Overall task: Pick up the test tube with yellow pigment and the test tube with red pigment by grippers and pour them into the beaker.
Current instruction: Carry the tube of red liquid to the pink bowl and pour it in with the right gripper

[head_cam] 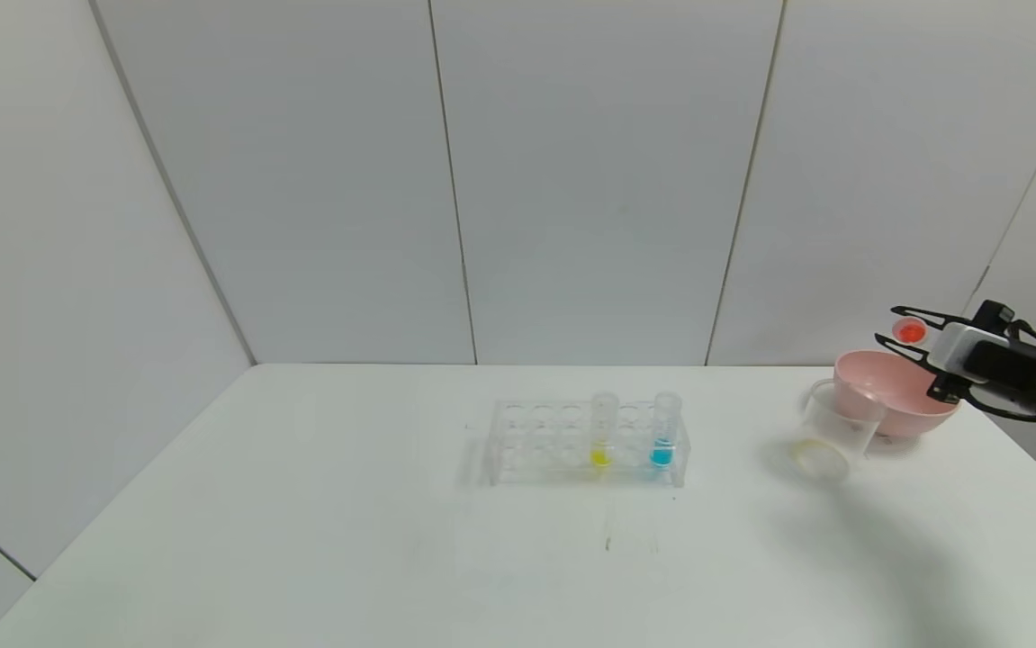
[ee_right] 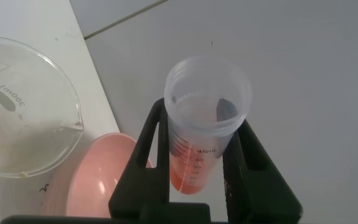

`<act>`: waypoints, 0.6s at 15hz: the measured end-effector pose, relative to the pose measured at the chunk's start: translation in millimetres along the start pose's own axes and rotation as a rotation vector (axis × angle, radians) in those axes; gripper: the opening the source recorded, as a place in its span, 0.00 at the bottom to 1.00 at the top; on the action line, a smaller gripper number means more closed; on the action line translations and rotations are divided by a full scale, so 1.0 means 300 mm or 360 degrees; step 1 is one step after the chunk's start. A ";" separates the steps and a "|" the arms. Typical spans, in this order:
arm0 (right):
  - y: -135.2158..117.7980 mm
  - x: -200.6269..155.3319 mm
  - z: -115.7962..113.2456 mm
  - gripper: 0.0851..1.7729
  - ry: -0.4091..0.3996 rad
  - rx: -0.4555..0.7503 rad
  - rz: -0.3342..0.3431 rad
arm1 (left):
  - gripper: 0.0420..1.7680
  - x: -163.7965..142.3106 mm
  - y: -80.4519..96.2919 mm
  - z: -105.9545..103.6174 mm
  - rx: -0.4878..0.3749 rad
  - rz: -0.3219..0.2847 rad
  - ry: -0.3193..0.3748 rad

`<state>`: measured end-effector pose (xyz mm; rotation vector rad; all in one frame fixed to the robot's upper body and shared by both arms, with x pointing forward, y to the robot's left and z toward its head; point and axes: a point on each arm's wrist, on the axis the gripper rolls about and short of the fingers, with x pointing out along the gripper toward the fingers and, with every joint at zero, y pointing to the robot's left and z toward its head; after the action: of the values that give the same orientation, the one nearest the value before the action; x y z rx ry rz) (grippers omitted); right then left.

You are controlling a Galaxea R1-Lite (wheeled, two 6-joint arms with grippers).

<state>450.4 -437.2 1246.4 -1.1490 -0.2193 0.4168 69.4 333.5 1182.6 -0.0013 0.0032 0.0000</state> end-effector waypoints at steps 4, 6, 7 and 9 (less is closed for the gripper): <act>-0.004 -0.005 -0.009 0.27 0.0012 -0.0017 -0.0008 | 1.00 0.000 0.000 0.000 0.0000 -0.0001 0.0001; -0.005 -0.004 -0.012 0.27 0.0025 -0.0029 -0.0013 | 1.00 0.000 0.000 0.000 0.0000 -0.0001 0.0001; -0.005 -0.002 -0.013 0.27 0.0027 -0.0029 -0.0013 | 1.00 0.000 0.000 0.000 0.0000 0.0000 0.0001; -0.003 0.005 -0.010 0.27 0.0042 -0.0037 -0.0016 | 1.00 0.000 0.000 0.000 0.0000 0.0000 0.0001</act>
<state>453.1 -439.5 1245.8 -1.1749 -0.2073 0.3908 69.4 333.5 1182.6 -0.0013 0.0036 0.0000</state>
